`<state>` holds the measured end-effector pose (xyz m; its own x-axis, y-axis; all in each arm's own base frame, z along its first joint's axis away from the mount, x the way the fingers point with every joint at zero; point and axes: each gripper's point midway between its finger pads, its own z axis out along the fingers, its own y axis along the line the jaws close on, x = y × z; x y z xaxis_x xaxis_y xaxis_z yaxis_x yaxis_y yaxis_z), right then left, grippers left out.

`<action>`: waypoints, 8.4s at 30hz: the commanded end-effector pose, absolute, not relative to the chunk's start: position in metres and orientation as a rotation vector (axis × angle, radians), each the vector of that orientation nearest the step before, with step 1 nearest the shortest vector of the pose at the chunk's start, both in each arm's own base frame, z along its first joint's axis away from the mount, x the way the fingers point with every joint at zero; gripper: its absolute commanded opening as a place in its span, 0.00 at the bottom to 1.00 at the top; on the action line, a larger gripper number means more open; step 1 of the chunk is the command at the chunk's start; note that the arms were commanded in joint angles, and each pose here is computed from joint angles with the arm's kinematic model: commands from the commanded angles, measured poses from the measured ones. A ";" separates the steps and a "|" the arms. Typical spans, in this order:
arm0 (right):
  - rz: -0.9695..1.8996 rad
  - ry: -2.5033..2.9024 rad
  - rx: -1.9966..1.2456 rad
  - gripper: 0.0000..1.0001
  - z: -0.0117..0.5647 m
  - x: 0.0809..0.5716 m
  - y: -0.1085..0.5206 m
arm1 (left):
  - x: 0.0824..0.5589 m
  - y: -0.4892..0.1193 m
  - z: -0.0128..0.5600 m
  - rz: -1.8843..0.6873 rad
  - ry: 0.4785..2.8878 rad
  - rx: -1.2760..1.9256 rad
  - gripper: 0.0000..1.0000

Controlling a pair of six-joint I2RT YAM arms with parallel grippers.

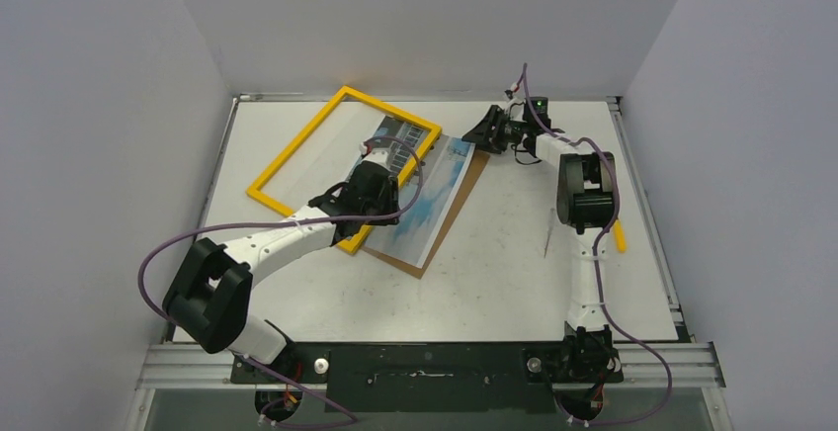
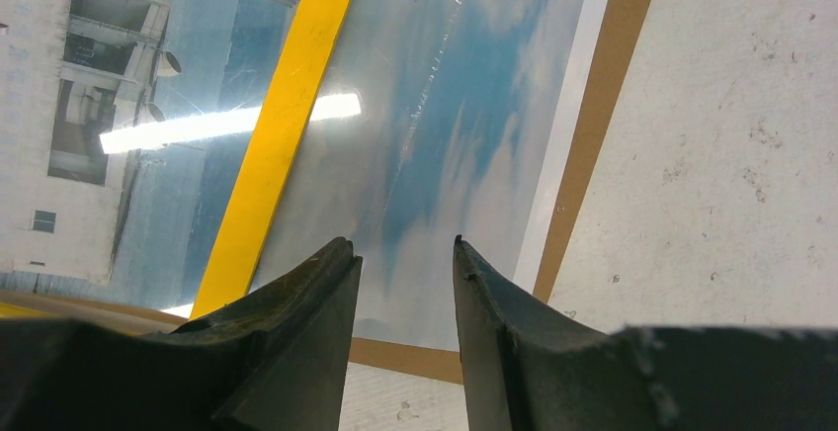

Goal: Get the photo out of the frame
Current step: Move the photo to the center of the board, then adjust the photo frame item at the center of the board.

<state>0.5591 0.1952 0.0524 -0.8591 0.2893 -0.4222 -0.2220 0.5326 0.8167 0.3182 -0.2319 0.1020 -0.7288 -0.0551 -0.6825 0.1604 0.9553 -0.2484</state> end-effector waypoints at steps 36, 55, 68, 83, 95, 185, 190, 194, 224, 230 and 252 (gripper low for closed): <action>1.053 2.291 0.197 0.05 0.129 0.493 0.202 | 0.310 -0.240 0.150 -0.604 2.170 0.200 0.55; 0.602 2.366 0.360 0.05 0.150 0.432 0.098 | 0.286 -0.313 0.167 -0.586 2.117 0.419 0.91; -0.186 2.613 0.291 0.10 0.165 0.346 0.006 | 0.289 -0.316 0.173 -0.701 2.043 0.354 0.90; 0.499 2.337 0.396 0.79 0.173 0.315 0.100 | 0.297 -0.276 0.152 -0.611 1.998 0.302 0.89; 0.170 2.252 0.647 0.96 0.155 0.401 0.010 | 0.290 -0.306 0.121 -0.738 2.094 0.452 0.82; 0.602 2.653 0.283 0.07 0.091 0.304 0.123 | 0.304 -0.289 0.102 -0.679 2.142 0.357 0.72; 0.383 2.856 0.175 0.11 0.094 0.278 0.093 | 0.303 -0.287 0.106 -0.678 2.133 0.340 0.72; 0.061 2.898 0.179 0.11 0.106 0.274 0.054 | 0.304 -0.287 0.103 -0.674 2.143 0.334 0.73; -0.479 2.351 0.257 0.84 0.180 0.374 0.048 | 0.314 -0.263 0.111 -0.641 2.096 0.241 0.74; 0.326 2.236 0.219 1.00 0.161 0.376 0.149 | 0.340 -0.235 0.136 -0.590 2.055 0.120 0.77; 0.782 2.181 0.474 0.92 0.108 0.386 0.260 | 0.527 -0.020 0.172 -0.473 2.031 -0.418 0.97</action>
<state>0.3821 0.2411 0.1088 -0.6660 0.4996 -0.5539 0.0805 0.7864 0.6125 0.5108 -0.0401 0.1784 -0.4457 -0.4525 -0.7724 -0.1001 0.8826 -0.4593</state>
